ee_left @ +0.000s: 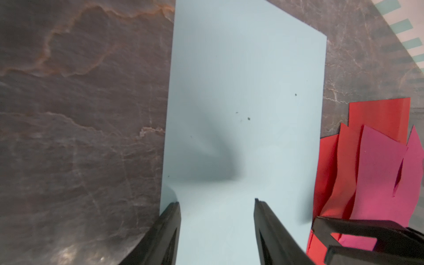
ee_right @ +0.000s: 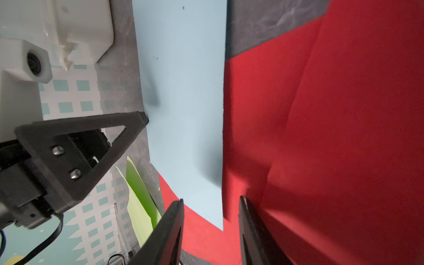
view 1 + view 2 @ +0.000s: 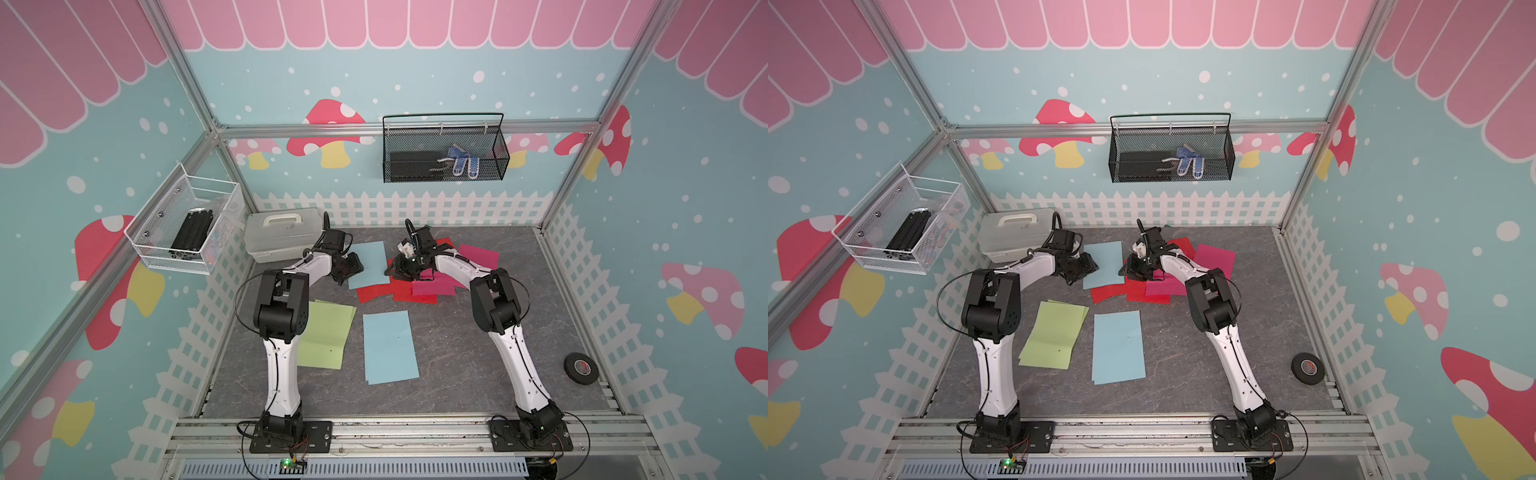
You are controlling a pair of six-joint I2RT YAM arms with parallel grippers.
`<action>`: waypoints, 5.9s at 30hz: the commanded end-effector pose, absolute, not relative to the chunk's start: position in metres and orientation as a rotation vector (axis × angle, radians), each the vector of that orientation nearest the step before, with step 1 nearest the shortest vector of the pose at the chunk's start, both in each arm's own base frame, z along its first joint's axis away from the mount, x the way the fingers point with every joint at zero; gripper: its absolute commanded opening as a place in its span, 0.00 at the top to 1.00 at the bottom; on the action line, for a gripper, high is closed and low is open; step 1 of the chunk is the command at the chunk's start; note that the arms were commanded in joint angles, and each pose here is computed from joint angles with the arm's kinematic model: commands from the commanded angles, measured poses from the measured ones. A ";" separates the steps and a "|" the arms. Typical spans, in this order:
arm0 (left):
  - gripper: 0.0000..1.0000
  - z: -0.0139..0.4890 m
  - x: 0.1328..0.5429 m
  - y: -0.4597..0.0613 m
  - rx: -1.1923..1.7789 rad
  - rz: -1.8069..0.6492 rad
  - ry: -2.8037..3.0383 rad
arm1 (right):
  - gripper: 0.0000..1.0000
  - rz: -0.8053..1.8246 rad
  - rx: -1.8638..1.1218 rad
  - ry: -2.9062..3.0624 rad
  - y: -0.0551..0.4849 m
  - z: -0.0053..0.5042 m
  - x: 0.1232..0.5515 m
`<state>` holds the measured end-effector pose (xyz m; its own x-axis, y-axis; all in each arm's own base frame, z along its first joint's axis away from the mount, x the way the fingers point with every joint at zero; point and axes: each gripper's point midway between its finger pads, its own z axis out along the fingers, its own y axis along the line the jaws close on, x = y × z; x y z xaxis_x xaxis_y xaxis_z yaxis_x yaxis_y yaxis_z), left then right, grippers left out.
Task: Sort the scattered colored papers by color
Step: Pick up the colored paper from the center of the board.
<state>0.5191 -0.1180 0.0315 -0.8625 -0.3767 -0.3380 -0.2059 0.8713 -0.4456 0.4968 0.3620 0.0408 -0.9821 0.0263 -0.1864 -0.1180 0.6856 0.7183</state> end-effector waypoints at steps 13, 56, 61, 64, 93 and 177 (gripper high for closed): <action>0.44 -0.036 0.469 -0.122 -0.511 -0.530 2.855 | 0.59 1.114 -0.113 2.853 0.363 0.002 0.482; 0.44 -0.034 0.467 -0.111 -0.534 -0.479 2.838 | 1.00 1.382 -0.132 2.590 0.389 0.089 0.490; 0.44 -0.025 0.472 -0.110 -0.532 -0.487 2.814 | 1.00 1.395 -0.138 2.584 0.389 0.090 0.489; 0.44 -0.016 0.478 -0.110 -0.523 -0.512 2.782 | 1.00 1.398 -0.144 2.579 0.389 0.093 0.489; 0.40 0.031 0.504 -0.114 -0.504 -0.691 2.592 | 1.00 1.435 -0.137 2.593 0.387 0.093 0.484; 0.37 0.162 0.449 -0.118 -0.402 -0.809 2.309 | 1.00 1.587 -0.296 2.363 0.377 0.205 0.439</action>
